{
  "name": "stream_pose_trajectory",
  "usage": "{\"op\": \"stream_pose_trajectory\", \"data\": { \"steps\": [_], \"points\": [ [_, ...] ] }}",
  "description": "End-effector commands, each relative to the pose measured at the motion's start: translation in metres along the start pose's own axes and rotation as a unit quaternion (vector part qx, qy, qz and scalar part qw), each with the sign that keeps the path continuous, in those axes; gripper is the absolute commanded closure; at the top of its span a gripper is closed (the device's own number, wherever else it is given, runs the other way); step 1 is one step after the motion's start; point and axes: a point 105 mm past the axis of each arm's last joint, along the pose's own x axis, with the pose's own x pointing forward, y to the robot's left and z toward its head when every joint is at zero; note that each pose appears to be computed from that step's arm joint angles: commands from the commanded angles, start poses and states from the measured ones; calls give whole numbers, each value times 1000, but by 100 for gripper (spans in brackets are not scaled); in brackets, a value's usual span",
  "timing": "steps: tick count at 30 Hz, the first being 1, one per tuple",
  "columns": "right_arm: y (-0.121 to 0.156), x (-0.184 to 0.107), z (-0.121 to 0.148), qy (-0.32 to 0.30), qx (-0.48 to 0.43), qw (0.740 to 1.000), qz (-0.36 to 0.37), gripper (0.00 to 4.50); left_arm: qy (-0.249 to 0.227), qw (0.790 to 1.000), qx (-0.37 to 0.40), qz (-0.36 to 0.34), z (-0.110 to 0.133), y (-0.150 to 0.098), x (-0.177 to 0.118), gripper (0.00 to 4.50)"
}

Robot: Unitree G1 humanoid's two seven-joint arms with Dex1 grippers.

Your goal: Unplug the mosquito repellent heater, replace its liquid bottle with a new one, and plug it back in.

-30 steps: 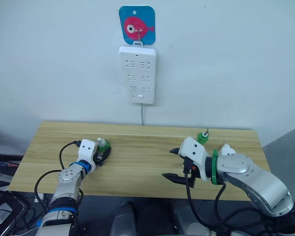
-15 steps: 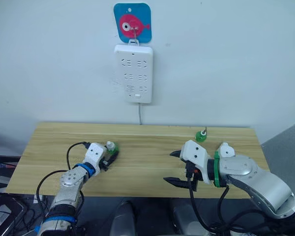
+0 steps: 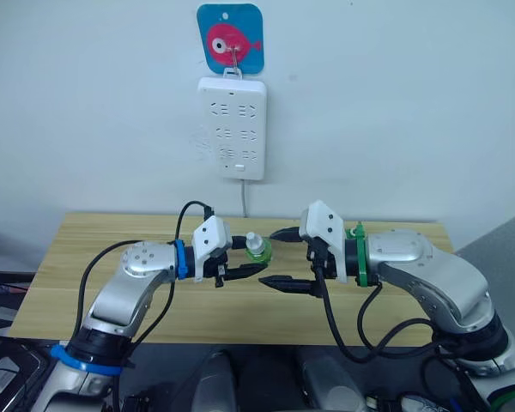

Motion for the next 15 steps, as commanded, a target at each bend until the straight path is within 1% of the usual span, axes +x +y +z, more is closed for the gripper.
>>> {"op": "stream_pose_trajectory", "data": {
  "steps": [1, 6, 13, 15],
  "points": [
    [0, 6, 8, -15, -2, 1000, 9, 14, -4, 999, 14, -33, 10, -6, 3, 229],
    [-6, 15, 10, -25, 12, 1000, -3, 14, 1, 999, 16, -47, 10, -8, 2, 229],
    [-12, 22, 7, -28, 17, 999, -13, 14, -12, 999, 16, -47, 14, -9, 2, 229],
    [-13, 23, 6, -28, 15, 999, -17, 53, -17, 999, 16, -45, 15, -9, 2, 229]
  ]
}}
